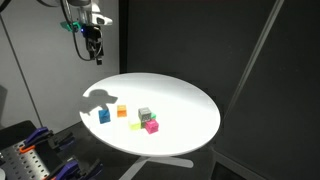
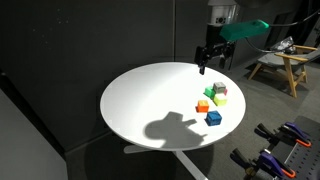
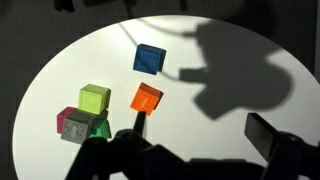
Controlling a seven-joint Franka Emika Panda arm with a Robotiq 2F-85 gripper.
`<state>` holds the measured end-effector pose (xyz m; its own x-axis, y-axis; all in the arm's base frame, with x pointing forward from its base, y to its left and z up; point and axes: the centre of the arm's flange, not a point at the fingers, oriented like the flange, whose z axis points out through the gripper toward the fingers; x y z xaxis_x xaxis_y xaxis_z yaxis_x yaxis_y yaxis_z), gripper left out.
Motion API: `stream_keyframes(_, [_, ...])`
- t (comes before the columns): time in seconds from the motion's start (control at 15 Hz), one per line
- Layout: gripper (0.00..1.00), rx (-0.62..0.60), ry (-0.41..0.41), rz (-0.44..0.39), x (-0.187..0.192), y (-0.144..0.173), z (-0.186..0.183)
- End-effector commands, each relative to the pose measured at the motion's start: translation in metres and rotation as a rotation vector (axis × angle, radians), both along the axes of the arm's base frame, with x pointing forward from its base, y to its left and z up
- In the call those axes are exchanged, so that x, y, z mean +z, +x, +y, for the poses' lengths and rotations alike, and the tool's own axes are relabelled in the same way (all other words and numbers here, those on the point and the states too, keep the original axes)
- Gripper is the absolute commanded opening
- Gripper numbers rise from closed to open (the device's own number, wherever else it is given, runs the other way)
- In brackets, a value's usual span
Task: Put the orange block on the grey block
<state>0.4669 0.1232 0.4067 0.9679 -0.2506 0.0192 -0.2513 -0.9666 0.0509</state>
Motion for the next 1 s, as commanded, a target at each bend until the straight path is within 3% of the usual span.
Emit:
stream_keyframes(0.0, [1.0,-0.129,0.062,-0.015,-0.009,0.022,-0.014])
stream_keyframes(0.93, [1.0,-0.306,0.095,-0.078,-0.106,0.086,-0.064])
